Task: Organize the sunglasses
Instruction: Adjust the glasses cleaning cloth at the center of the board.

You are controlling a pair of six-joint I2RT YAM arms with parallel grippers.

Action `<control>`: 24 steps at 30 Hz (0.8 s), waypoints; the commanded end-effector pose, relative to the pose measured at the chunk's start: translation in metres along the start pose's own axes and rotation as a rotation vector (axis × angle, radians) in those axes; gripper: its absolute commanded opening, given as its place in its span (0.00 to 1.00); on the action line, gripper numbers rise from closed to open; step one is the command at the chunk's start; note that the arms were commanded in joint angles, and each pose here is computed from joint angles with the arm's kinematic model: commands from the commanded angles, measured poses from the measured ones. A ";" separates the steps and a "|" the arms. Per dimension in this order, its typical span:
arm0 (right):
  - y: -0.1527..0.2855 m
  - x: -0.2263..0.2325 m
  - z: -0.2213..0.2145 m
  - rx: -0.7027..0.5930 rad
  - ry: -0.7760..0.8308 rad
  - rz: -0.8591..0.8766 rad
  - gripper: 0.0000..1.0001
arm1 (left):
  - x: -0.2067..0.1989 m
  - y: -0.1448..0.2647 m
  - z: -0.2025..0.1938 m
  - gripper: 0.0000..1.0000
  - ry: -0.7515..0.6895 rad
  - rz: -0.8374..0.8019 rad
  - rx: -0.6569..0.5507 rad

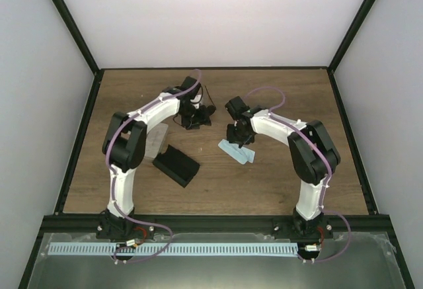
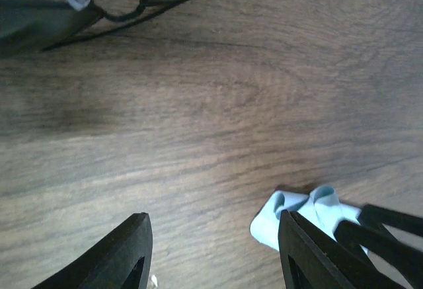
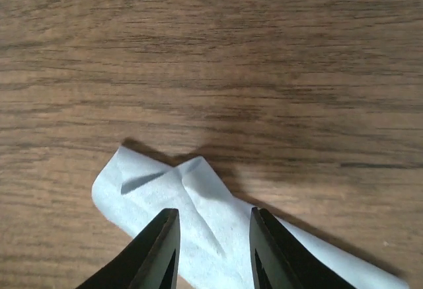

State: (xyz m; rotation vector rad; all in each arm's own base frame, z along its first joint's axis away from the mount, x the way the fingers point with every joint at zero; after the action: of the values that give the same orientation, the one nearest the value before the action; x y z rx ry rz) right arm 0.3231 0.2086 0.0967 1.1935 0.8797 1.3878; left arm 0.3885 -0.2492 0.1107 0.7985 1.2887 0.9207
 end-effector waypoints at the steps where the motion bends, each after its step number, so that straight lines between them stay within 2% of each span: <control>1: -0.003 0.008 0.016 -0.030 0.014 0.010 0.28 | -0.004 0.016 -0.005 0.55 -0.029 -0.014 -0.028; 10: -0.014 0.004 0.011 0.001 0.026 -0.016 0.23 | 0.010 0.015 0.000 0.54 -0.010 -0.018 -0.024; 15: -0.012 0.003 0.010 0.003 0.026 -0.027 0.05 | 0.011 0.012 0.000 0.55 -0.004 -0.027 -0.017; 17: -0.010 0.002 0.012 -0.004 0.024 -0.035 0.01 | 0.011 0.011 0.000 0.55 -0.004 -0.030 -0.014; 24: 0.007 0.009 0.019 -0.039 0.024 -0.004 0.01 | 0.012 0.008 -0.001 0.55 -0.003 -0.033 -0.007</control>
State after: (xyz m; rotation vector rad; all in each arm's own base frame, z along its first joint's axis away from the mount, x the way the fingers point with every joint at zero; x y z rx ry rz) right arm 0.3281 0.2101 0.0823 1.1780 0.9350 1.3691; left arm 0.3873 -0.2348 0.1176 0.7731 1.2904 0.9120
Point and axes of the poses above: each gripper's point midway between its finger pads, its own y axis back along the fingers, its own x axis along the line the jaws close on, z = x × y, the point moved 5 cm from there along y, back along the fingers, and after that the axes turned 3 degrees about -y, right-handed, at the moved point
